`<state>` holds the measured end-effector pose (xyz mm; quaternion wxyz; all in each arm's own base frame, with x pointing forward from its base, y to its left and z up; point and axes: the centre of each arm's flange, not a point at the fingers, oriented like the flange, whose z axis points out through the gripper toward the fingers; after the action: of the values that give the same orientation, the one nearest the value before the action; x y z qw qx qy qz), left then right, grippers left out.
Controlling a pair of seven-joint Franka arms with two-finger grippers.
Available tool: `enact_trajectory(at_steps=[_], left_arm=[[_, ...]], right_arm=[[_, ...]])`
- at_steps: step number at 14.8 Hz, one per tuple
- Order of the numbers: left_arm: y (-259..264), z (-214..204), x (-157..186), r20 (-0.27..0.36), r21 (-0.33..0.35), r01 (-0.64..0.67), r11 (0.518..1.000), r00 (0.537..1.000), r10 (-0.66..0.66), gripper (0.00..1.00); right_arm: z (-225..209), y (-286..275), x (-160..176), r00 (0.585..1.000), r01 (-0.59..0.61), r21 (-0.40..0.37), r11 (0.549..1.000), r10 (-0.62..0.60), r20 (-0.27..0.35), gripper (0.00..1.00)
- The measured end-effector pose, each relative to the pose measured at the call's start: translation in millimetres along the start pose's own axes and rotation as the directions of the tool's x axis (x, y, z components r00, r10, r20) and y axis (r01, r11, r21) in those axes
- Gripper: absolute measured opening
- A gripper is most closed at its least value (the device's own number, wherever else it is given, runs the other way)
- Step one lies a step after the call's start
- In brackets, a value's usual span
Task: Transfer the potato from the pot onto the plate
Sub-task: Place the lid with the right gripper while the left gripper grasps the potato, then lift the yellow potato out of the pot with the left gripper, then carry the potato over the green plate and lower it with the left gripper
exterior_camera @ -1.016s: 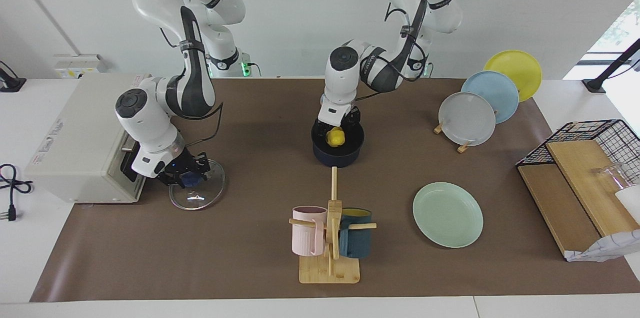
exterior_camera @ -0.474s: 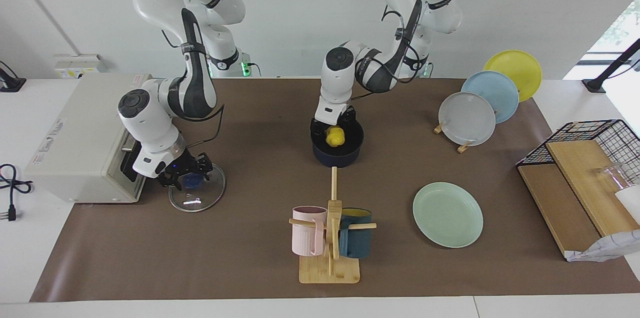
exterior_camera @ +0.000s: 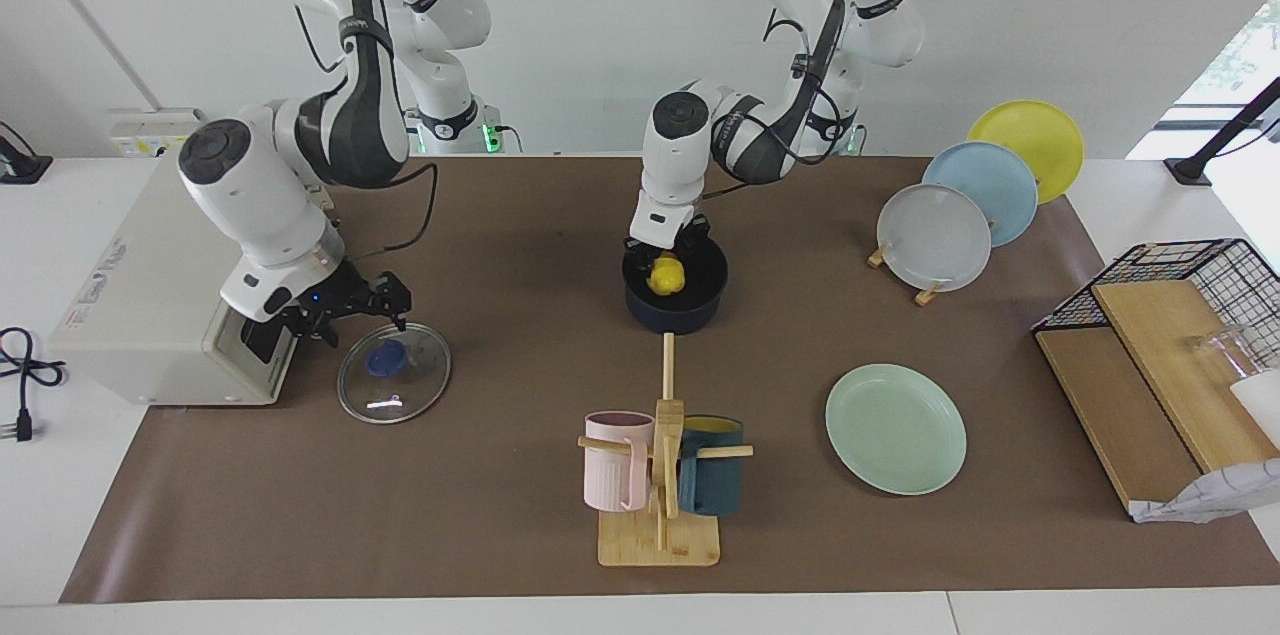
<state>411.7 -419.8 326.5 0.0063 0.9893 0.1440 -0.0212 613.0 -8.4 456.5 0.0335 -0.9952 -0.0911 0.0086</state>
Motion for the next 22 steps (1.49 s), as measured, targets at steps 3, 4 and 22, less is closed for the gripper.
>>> enact_trajectory(at_steps=[3, 4, 22], left_arm=[[-1, -1, 2, 0.000, 0.001, -0.001, 1.000, 1.000, 0.001, 0.64], [-2, -4, 6, 0.001, 0.003, -0.005, 1.000, 1.000, 0.005, 0.64], [-209, -158, 309, -0.006, -0.109, -0.182, 0.977, 0.983, 0.183, 0.64]], right_arm=[[-49, 1, -19, 0.993, -0.053, -0.033, 0.998, 0.057, 0.106, 1.00], [-60, -1, -24, 0.990, -0.070, -0.035, 0.997, 0.074, 0.123, 1.00], [-118, -14, -65, 0.982, -0.170, -0.090, 0.981, 0.177, 0.073, 1.00]])
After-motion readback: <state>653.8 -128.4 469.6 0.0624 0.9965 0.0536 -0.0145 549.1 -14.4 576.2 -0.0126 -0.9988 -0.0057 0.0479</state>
